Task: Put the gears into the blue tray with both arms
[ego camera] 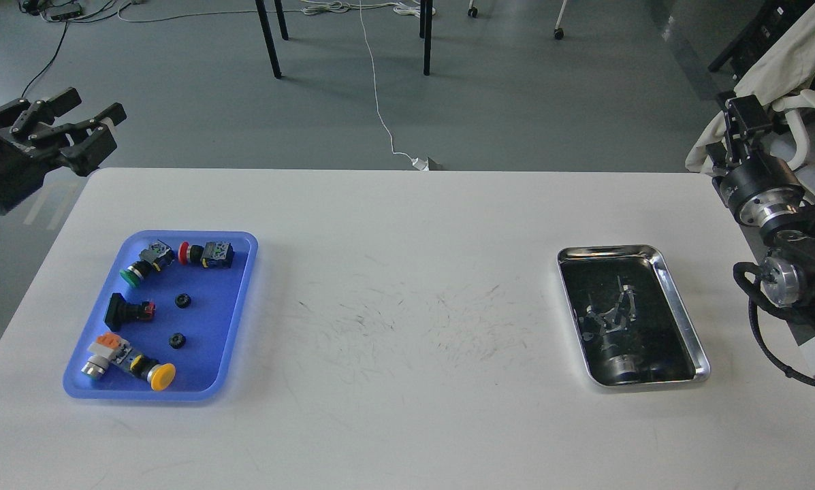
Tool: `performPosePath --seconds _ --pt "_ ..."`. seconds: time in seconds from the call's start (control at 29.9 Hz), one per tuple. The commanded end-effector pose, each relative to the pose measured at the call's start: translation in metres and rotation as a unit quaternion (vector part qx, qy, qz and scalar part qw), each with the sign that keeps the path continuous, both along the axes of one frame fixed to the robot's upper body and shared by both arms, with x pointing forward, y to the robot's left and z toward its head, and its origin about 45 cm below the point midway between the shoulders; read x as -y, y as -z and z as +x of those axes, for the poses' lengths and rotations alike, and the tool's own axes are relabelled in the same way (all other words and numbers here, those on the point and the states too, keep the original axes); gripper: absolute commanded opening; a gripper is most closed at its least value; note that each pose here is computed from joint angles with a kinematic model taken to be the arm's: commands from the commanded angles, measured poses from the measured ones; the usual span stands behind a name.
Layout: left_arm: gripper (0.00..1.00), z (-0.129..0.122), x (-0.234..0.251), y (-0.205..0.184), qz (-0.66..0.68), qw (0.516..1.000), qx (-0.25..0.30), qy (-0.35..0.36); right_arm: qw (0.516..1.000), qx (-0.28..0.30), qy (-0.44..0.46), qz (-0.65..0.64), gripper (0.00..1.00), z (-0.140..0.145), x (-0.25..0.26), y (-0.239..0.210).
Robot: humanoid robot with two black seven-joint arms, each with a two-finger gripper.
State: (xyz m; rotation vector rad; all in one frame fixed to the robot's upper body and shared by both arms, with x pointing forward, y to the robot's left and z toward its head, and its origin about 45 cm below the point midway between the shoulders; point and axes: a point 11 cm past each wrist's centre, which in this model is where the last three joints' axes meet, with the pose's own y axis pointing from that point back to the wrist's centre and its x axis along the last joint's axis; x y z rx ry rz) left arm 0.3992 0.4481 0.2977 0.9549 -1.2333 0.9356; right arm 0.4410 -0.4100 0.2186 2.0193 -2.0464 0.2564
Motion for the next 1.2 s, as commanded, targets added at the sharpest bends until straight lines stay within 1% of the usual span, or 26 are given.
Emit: performPosePath --seconds 0.0,0.07,0.17,0.23,0.3,0.37,0.47,0.57,0.6,0.64,0.7,0.74,0.84,0.97,1.07,1.17 --pt "0.87 0.011 0.006 -0.013 -0.064 0.998 0.004 -0.016 1.0 0.003 -0.002 0.002 0.96 0.001 -0.002 -0.003" --pt "0.94 0.017 0.009 -0.024 -0.111 0.993 0.009 -0.026 1.0 0.005 -0.006 0.005 0.96 0.002 -0.006 -0.005" --pt "0.97 0.024 0.009 -0.029 -0.184 0.982 0.006 -0.047 1.0 0.013 -0.022 0.009 0.98 0.002 -0.01 -0.016" --pt "0.97 0.031 0.015 -0.031 -0.226 0.973 0.004 -0.052 0.999 0.025 -0.028 0.007 0.98 0.002 -0.007 -0.032" --pt "0.97 0.041 0.029 -0.039 -0.296 0.954 0.0 -0.046 0.999 0.034 -0.039 0.012 0.98 0.002 -0.012 -0.042" --pt "0.98 0.045 0.036 -0.028 -0.337 0.94 -0.023 -0.049 0.998 0.04 -0.045 0.018 0.98 0.0 -0.016 -0.049" --pt "0.98 0.059 0.046 -0.021 -0.412 0.909 -0.022 -0.064 0.998 0.047 -0.038 0.021 0.98 0.002 -0.018 -0.052" --pt "0.98 0.059 0.049 0.002 -0.445 0.891 -0.041 -0.081 0.998 0.056 -0.019 0.023 0.98 0.004 -0.012 -0.056" --pt "0.98 0.06 0.05 0.001 -0.459 0.884 -0.043 -0.081 0.998 0.061 -0.016 0.027 0.98 0.005 -0.011 -0.059" --pt "0.98 0.061 0.052 -0.003 -0.476 0.875 -0.054 -0.07 0.997 0.066 -0.013 0.032 0.98 0.006 -0.01 -0.062" --pt "0.98 0.063 0.062 -0.005 -0.532 0.841 -0.086 -0.045 0.997 0.072 -0.01 0.038 0.98 0.007 -0.01 -0.065" --pt "0.98 0.065 0.065 -0.008 -0.558 0.824 -0.088 -0.04 0.997 0.07 -0.011 0.042 0.98 0.006 -0.01 -0.064" --pt "0.98 0.07 0.08 -0.006 -0.576 0.813 -0.079 -0.04 0.996 0.065 -0.007 0.054 0.98 0.006 -0.011 -0.065" --pt "0.98 0.074 0.087 -0.002 -0.575 0.814 -0.061 -0.054 0.996 0.065 -0.003 0.059 0.98 0.006 -0.008 -0.067" --pt "0.98 0.076 0.105 0.004 -0.581 0.809 -0.074 -0.043 0.995 0.071 0.002 0.063 0.98 0.007 -0.006 -0.071" --pt "0.98 0.076 0.111 0.006 -0.586 0.805 -0.083 -0.037 0.995 0.073 -0.001 0.067 0.98 0.007 -0.009 -0.071"
